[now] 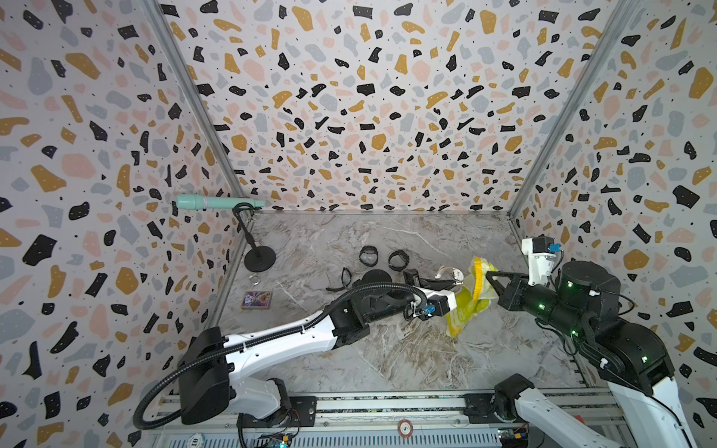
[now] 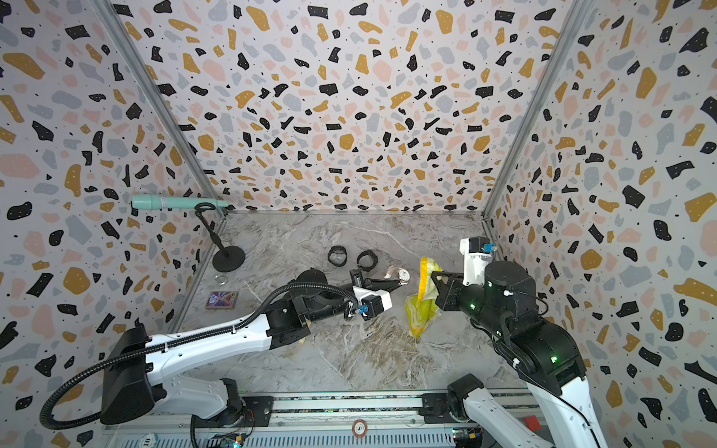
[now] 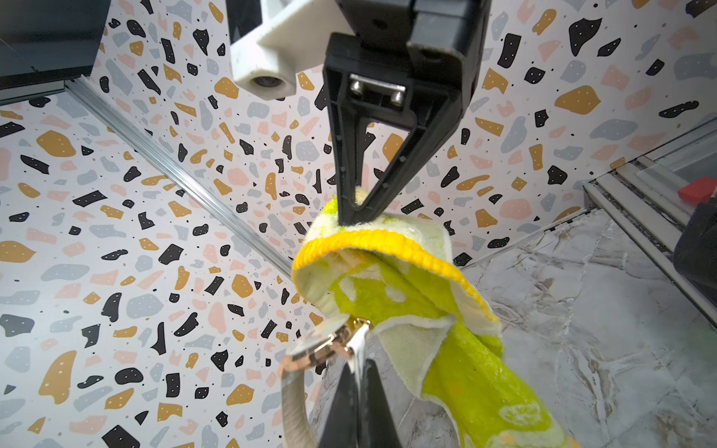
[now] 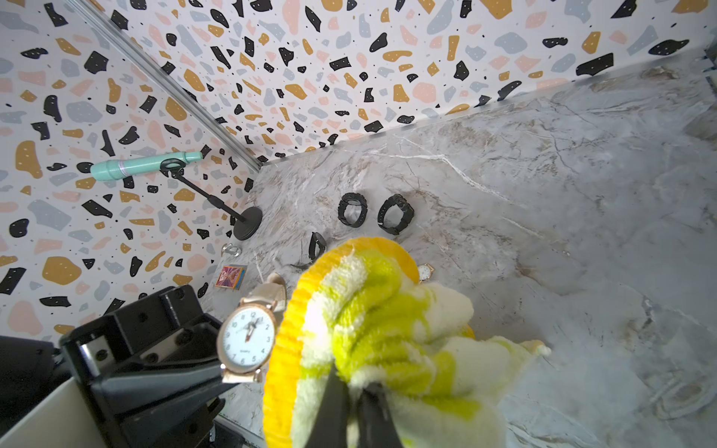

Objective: Wipe the watch dial
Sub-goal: Wipe the dirt from the watch dial.

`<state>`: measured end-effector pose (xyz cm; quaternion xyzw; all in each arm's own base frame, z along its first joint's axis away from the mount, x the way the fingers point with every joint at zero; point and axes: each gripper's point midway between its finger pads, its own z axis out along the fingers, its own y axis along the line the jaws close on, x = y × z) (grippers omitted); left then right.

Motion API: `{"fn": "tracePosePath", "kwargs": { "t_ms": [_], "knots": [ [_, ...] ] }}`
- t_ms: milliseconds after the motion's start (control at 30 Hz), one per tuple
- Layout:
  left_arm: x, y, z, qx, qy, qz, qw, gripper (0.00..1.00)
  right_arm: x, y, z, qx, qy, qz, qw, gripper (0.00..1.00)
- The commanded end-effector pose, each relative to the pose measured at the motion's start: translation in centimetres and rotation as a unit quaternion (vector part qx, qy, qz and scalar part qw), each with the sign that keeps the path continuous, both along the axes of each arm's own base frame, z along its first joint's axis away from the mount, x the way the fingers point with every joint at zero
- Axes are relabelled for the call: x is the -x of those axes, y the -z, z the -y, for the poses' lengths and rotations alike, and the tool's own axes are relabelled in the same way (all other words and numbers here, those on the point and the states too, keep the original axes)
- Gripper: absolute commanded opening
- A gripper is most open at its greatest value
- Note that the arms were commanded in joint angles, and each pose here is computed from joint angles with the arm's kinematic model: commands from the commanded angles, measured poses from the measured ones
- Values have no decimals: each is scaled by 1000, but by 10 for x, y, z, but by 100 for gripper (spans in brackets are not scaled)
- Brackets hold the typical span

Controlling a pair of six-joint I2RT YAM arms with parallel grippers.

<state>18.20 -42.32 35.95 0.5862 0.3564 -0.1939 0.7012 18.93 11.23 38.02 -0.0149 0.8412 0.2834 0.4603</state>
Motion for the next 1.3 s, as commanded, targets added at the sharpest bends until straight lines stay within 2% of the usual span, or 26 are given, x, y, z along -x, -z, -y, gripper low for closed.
{"fn": "tracePosePath", "kwargs": {
  "t_ms": [0,533,967,1267],
  "knots": [
    [4,-10,-1,20,11,3,1000,0,0,-22,-5,-7,-18,36,999,0],
    [-7,4,15,0,5,7,1000,0,-21,-27,-39,-15,-86,50,995,0],
    [-44,1,21,-2,-38,17,999,0,-21,24,-57,-11,-108,0,994,0],
    [-60,-16,9,33,-72,39,996,0,-24,58,-56,1,-96,-30,995,0]
  ]
}}
